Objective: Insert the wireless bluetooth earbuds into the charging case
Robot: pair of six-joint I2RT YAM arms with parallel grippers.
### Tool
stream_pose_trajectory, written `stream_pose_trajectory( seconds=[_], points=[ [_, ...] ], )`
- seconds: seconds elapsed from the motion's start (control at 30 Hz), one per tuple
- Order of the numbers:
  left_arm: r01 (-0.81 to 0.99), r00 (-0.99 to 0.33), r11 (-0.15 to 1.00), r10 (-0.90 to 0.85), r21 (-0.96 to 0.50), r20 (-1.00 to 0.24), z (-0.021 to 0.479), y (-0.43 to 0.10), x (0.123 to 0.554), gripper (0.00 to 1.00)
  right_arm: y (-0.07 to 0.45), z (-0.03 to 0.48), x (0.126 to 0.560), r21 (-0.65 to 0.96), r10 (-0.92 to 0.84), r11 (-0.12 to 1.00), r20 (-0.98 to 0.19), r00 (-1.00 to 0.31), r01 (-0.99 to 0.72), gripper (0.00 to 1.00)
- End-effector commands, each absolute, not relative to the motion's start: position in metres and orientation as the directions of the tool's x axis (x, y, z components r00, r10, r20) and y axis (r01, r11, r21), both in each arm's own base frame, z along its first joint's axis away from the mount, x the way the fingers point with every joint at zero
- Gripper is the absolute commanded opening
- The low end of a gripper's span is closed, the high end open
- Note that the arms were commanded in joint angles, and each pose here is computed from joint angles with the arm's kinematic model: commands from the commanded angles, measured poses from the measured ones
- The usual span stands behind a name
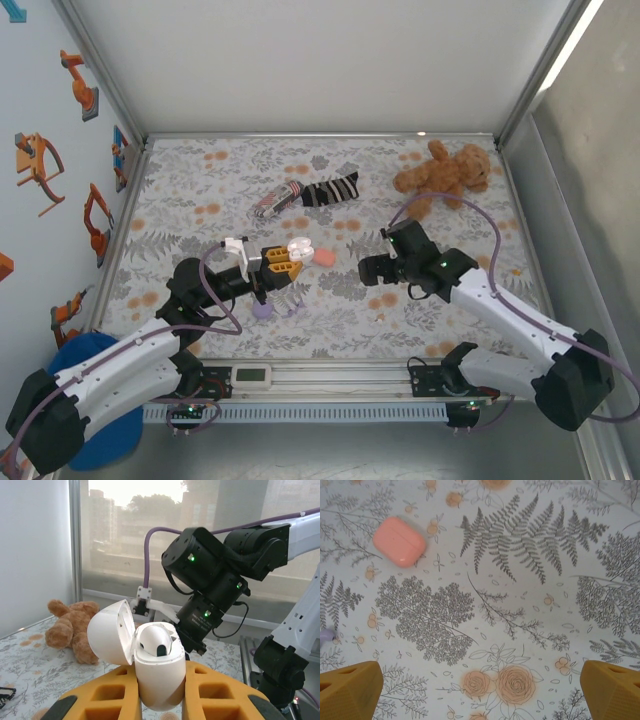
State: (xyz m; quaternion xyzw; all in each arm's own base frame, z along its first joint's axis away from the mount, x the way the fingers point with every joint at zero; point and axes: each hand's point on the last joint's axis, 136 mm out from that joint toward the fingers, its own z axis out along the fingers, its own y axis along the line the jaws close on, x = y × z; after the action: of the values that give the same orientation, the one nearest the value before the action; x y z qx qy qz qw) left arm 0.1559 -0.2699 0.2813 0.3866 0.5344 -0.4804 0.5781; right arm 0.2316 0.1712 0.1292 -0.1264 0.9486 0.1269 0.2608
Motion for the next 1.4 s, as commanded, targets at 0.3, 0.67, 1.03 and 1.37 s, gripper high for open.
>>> stream_pose_trajectory(
  seconds=[0.3,0.67,1.03,1.37],
  points=[
    [0.972,-0.002,0.234,-0.158,-0.039,-0.987,0.286,-0.27,0.154,0.0,0.154,0.071,0.205,0.161,-0.112,0.972,-0.318,-0.942,-0.17,0.95],
    [0.972,0.004,0.234,-0.159,-0.033,-0.987,0.286,-0.271,0.155,0.0,0.147,0.034,0.171,0.077,-0.141,0.984,-0.184,-0.973,-0.158,0.88],
    [0.972,-0.005,0.232,-0.148,-0.04,-0.989,0.284,-0.276,0.159,0.0,0.153,0.022,0.161,0.017,-0.208,0.977,-0.135,-0.969,-0.212,0.88],
    [0.974,-0.005,0.223,-0.147,-0.038,-0.989,0.286,-0.278,0.16,0.0,0.15,0.012,0.148,-0.043,-0.264,0.964,-0.075,-0.962,-0.261,0.87]
  ],
)
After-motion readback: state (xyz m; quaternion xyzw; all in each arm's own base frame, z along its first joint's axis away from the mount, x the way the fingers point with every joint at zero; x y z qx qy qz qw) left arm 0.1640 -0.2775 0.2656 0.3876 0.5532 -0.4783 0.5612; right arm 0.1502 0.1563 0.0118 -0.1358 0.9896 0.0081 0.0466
